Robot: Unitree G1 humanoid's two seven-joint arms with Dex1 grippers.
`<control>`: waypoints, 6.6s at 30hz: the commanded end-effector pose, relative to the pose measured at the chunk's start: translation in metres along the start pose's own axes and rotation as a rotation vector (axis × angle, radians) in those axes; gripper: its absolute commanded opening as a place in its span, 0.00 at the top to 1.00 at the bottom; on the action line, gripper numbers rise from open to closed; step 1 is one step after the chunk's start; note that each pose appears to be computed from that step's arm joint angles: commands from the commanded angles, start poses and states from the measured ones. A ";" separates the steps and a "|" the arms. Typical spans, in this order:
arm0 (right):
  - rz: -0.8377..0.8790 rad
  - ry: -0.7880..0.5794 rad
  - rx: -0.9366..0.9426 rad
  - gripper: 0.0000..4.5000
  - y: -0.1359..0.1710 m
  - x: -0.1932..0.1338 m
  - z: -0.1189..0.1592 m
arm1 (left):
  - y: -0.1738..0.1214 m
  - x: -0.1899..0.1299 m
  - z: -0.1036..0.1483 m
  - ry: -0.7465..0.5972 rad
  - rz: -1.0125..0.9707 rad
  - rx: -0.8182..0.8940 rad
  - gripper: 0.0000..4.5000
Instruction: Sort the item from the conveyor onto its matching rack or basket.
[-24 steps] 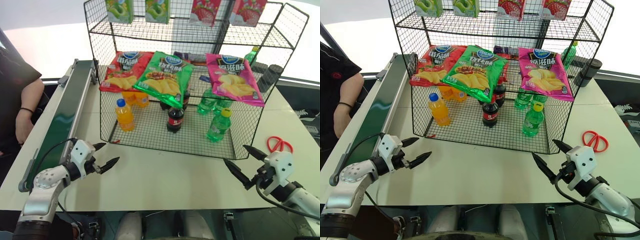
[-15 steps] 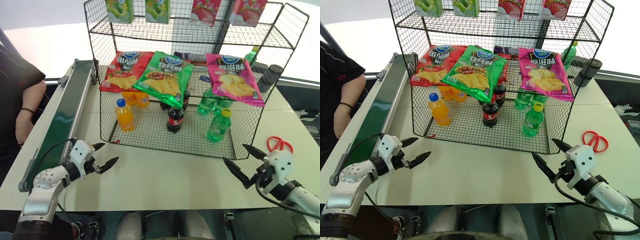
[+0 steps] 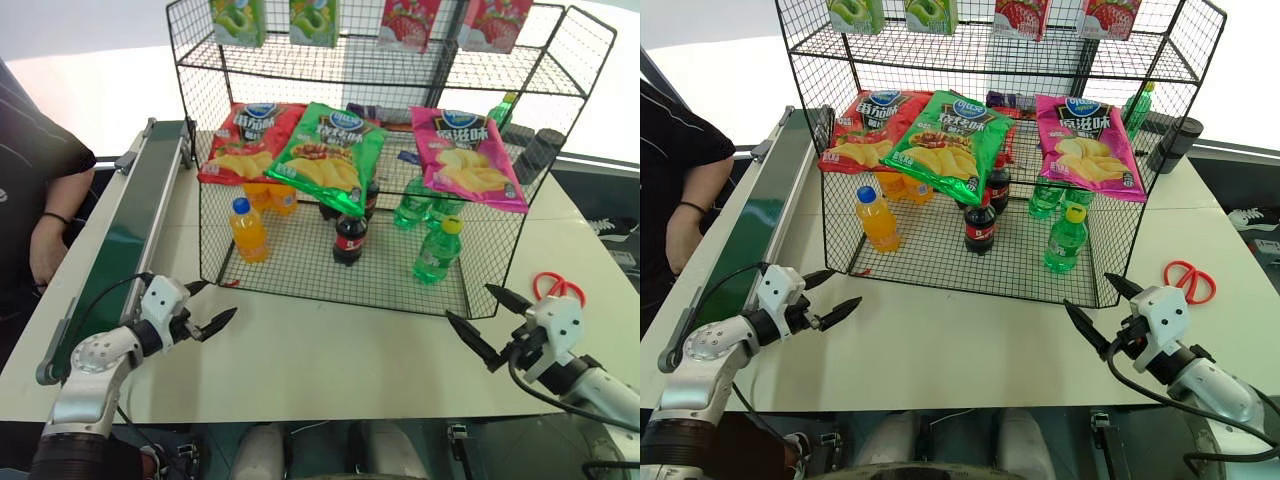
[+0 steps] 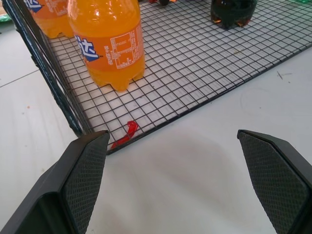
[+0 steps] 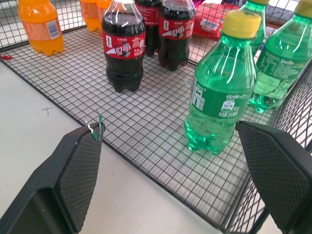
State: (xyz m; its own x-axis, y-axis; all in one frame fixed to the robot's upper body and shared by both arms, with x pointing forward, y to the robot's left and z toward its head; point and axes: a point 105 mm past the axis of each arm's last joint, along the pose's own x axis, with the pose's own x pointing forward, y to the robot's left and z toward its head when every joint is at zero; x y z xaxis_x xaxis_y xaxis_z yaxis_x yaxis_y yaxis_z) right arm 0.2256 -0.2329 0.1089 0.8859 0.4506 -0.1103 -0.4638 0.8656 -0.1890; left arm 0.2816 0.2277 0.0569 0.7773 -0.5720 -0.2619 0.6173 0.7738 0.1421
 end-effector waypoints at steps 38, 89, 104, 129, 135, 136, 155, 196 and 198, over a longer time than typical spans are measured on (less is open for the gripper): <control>0.032 -0.060 -0.030 0.01 0.005 0.020 0.013 | 0.002 0.006 0.014 -0.049 0.019 0.051 0.00; 0.025 -0.067 -0.039 0.01 0.006 0.024 0.013 | 0.000 0.014 0.018 -0.069 -0.005 0.057 0.00; 0.033 -0.065 -0.037 0.01 0.007 0.025 0.012 | 0.000 0.010 0.017 -0.064 0.003 0.055 0.00; 0.198 -0.171 -0.051 0.01 0.039 0.056 0.045 | 0.086 -0.066 0.067 -0.287 0.463 -0.240 0.00; 0.327 -0.217 -0.026 0.01 0.074 0.065 0.058 | 0.110 -0.081 0.052 -0.281 0.658 -0.269 0.00; 0.346 -0.222 -0.018 0.01 0.080 0.066 0.060 | 0.114 -0.082 0.048 -0.279 0.695 -0.272 0.00; 0.604 -0.214 0.071 0.01 0.145 0.064 0.050 | 0.122 -0.082 0.025 -0.328 0.898 -0.232 0.00; 0.631 -0.243 0.082 0.01 0.151 0.070 0.052 | 0.127 -0.083 0.013 -0.346 0.979 -0.274 0.00; 0.635 -0.243 0.080 0.01 0.151 0.070 0.052 | 0.128 -0.084 0.012 -0.348 0.985 -0.272 0.00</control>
State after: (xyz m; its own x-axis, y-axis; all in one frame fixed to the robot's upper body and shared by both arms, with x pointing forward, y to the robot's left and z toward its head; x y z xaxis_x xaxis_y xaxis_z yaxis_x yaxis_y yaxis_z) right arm 0.2198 -0.0613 0.1141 0.4417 0.8971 0.0129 -0.8946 0.4415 -0.0694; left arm 0.2978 0.3670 0.0949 0.9473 0.3089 0.0848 -0.3012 0.9490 -0.0927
